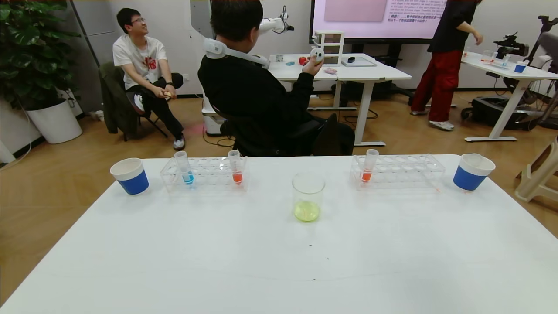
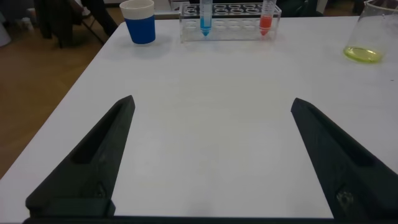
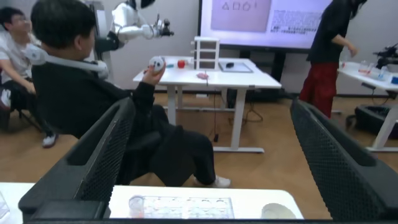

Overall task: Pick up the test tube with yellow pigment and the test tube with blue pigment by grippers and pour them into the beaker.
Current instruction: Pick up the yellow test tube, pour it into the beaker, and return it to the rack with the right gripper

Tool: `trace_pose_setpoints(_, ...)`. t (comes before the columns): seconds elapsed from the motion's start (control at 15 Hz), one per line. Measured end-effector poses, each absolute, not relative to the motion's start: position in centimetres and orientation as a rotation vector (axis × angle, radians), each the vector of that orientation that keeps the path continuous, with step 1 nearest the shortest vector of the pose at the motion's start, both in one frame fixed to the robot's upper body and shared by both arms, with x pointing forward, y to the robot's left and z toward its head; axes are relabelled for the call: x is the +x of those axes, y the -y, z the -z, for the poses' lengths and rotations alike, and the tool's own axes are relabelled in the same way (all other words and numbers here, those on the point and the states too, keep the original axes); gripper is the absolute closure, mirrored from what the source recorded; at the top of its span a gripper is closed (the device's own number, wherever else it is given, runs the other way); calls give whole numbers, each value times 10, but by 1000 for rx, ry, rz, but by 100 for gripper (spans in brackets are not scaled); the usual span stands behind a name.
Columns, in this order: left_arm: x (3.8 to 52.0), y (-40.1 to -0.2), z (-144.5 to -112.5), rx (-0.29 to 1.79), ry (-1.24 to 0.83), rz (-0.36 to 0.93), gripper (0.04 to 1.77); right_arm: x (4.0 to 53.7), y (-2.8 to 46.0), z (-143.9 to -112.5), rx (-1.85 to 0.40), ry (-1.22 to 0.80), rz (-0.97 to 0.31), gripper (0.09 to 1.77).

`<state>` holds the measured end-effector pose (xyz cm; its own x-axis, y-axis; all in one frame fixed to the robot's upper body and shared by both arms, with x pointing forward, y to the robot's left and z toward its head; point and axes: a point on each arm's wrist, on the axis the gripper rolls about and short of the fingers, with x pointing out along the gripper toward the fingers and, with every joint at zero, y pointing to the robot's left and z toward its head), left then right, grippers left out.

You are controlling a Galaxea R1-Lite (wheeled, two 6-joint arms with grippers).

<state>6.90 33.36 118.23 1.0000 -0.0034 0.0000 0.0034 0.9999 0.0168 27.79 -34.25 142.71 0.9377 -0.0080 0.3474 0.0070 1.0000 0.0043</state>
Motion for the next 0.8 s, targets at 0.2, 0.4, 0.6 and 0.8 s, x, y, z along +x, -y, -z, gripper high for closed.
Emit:
trace_pose_setpoints(0.2, 69, -334, -1182, 16, 0, 3, 6, 210, 339, -1432, -27, 432, -7, 12)
trace_pose_setpoints(0.4, 69, -334, -1182, 17, 0, 3, 6, 150, 336, -1415, -70, 498, -33, 12)
trace_pose_setpoints(0.6, 69, -334, -1182, 16, 0, 4, 6, 105, 335, -1384, -108, 486, -53, 12)
trace_pose_setpoints(0.8, 69, -334, -1182, 17, 0, 3, 6, 66, 334, -1355, -124, 466, -75, 12)
